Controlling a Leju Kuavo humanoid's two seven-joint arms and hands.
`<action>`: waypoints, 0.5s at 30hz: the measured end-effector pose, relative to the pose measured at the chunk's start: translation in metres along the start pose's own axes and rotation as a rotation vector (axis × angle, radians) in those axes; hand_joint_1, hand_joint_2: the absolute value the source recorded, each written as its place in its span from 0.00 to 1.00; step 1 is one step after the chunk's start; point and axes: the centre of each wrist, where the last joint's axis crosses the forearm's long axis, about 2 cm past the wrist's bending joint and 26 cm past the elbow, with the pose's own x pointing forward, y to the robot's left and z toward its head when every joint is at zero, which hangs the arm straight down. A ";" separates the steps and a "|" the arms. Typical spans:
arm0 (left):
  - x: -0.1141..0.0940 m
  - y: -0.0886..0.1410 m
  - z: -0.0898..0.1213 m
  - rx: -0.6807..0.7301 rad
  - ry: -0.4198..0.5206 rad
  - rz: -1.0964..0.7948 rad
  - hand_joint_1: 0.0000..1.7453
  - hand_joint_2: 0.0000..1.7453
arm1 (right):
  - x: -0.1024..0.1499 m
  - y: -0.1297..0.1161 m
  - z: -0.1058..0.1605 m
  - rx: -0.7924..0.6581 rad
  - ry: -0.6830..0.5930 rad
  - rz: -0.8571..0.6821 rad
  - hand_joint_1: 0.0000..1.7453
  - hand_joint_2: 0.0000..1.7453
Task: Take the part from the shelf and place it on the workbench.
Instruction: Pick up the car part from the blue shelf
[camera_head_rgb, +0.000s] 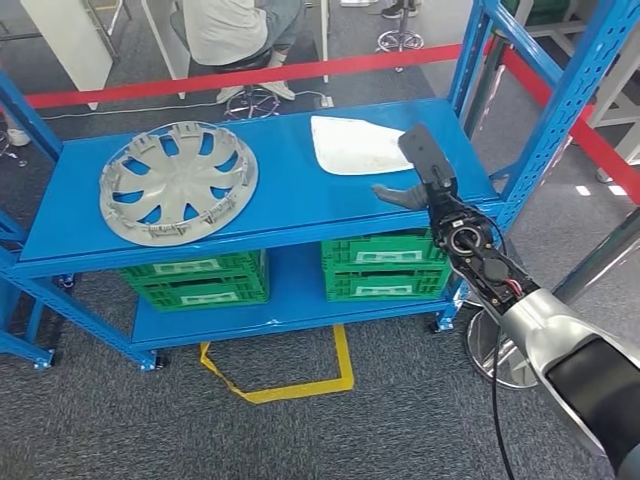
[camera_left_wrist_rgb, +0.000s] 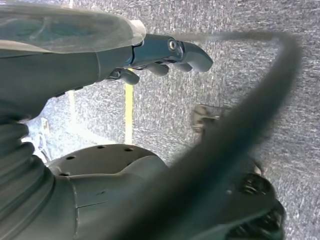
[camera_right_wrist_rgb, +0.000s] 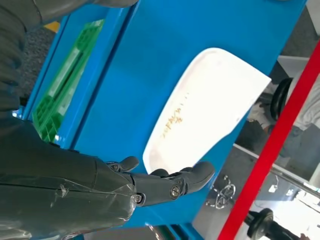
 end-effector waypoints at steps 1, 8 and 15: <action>0.000 0.000 0.000 0.000 0.001 0.000 0.00 1.00 | 0.001 0.000 0.000 0.000 -0.001 0.001 0.00 1.00; 0.000 0.004 0.000 0.006 -0.001 0.003 0.00 1.00 | 0.005 0.000 -0.002 0.005 -0.006 0.003 0.00 1.00; -0.001 0.000 0.000 -0.002 -0.004 0.003 0.00 1.00 | 0.003 0.000 -0.001 0.010 0.000 0.006 0.00 1.00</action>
